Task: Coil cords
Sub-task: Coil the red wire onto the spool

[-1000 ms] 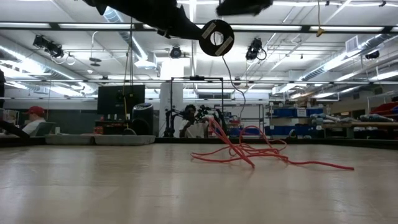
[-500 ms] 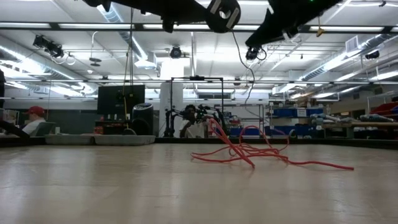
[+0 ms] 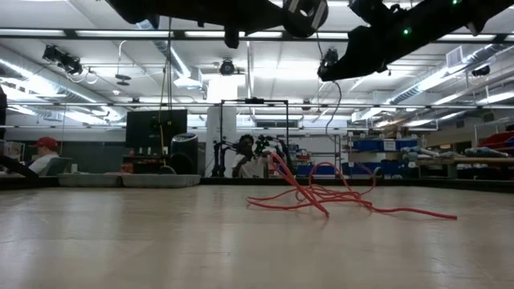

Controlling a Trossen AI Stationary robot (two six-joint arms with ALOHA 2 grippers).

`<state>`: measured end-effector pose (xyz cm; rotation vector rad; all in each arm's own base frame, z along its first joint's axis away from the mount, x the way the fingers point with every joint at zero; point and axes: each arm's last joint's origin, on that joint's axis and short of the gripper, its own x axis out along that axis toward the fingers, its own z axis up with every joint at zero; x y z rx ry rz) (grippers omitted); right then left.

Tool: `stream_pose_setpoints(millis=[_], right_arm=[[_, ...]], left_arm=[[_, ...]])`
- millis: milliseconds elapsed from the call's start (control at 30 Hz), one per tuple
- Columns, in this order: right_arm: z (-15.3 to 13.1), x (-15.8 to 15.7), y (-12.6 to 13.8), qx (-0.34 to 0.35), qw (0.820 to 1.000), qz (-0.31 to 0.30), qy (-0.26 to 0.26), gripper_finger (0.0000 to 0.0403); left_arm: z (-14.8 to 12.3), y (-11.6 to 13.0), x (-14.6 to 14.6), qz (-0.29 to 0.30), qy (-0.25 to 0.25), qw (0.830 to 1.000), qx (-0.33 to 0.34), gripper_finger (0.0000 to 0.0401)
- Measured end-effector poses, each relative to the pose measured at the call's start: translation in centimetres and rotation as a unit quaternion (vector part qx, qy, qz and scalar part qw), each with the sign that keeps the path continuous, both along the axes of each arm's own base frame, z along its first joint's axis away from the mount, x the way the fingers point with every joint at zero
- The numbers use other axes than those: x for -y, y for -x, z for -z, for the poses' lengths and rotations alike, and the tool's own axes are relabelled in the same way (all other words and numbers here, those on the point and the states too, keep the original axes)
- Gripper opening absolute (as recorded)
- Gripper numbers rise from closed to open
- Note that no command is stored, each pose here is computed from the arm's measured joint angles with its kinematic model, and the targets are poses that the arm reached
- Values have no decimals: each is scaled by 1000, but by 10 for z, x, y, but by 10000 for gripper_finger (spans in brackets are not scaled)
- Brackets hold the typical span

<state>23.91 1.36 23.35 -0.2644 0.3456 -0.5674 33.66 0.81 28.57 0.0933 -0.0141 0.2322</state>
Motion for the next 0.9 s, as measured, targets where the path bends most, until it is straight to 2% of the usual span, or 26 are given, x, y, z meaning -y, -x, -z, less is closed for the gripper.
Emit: stream_pose_setpoints(millis=[433, 567, 767, 900], right_arm=[[-2, -5, 0, -1, 1000, -9, 18, 67], [-6, -9, 4, 4, 1000, -20, 19, 56], [-20, -16, 15, 42, 998, -36, -1, 57], [-25, -24, 19, 64, 994, -80, -34, 59]], left_arm=[[-3, -1, 0, 9, 14, 999, 29, 0], [-5, -1, 0, 10, 51, 998, 45, 0], [-13, 2, 0, 48, 78, 993, 70, 0], [-20, 6, -10, 84, 122, 985, 92, 0]])
